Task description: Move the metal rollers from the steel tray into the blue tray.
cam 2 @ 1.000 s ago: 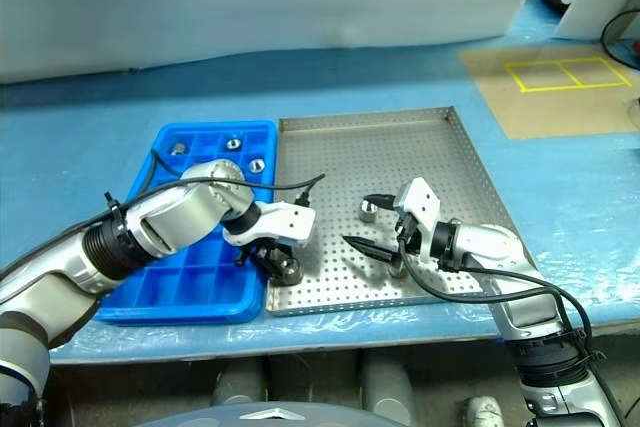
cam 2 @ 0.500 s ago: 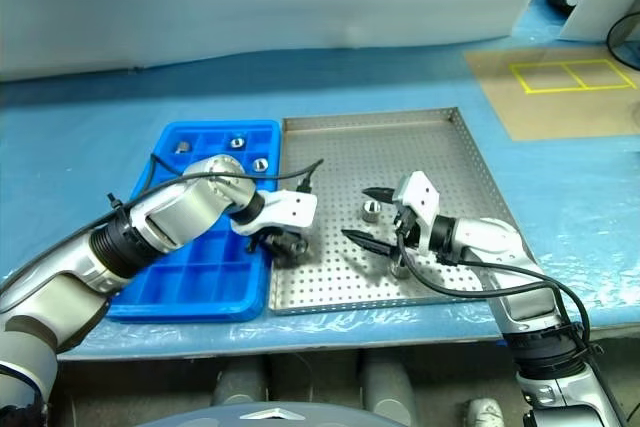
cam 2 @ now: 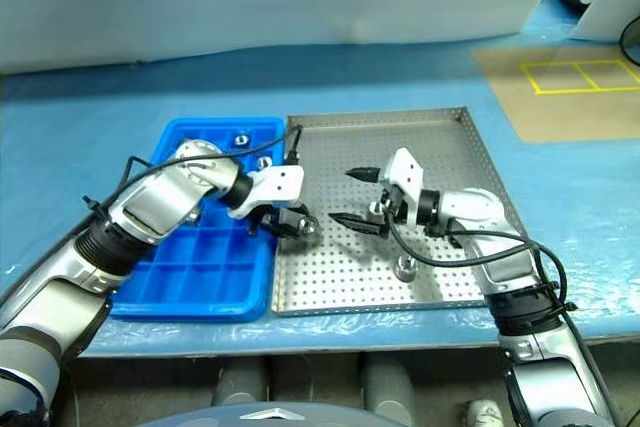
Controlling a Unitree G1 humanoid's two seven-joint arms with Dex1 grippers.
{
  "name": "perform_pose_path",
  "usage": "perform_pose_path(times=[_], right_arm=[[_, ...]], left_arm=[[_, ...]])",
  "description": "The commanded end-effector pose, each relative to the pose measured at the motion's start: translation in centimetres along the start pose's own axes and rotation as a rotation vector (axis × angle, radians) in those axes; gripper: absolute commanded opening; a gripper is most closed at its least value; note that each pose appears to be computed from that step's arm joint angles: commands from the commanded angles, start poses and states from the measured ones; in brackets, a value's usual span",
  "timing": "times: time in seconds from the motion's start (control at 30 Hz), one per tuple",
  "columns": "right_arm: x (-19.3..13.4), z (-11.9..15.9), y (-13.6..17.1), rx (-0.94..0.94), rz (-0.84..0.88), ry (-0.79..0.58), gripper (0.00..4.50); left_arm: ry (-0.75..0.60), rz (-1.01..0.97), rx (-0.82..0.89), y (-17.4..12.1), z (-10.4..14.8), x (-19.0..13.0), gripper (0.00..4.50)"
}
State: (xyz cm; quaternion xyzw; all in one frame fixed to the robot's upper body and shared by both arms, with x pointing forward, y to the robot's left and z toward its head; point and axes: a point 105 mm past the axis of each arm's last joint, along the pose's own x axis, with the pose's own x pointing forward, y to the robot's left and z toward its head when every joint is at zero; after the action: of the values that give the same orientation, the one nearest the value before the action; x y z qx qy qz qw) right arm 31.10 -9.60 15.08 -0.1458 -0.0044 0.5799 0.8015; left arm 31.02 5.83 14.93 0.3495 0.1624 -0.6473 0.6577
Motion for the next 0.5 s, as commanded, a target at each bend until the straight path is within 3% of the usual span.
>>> perform_pose_path(times=[0.03,0.17,0.5], right_arm=[[0.5,1.7,-0.6,-0.075,0.044,-0.04,4.5],[1.9,2.9,-0.6,-0.097,0.146,-0.076,4.5],[5.6,4.5,-0.2,-0.132,0.289,-0.147,4.5]], left_arm=[[-0.088,0.083,0.029,1.1,1.3,-3.2,1.78],[-0.138,0.192,-0.043,1.8,0.2,-5.6,1.78],[-0.277,0.27,-0.136,-0.7,0.0,-9.3,1.78]])
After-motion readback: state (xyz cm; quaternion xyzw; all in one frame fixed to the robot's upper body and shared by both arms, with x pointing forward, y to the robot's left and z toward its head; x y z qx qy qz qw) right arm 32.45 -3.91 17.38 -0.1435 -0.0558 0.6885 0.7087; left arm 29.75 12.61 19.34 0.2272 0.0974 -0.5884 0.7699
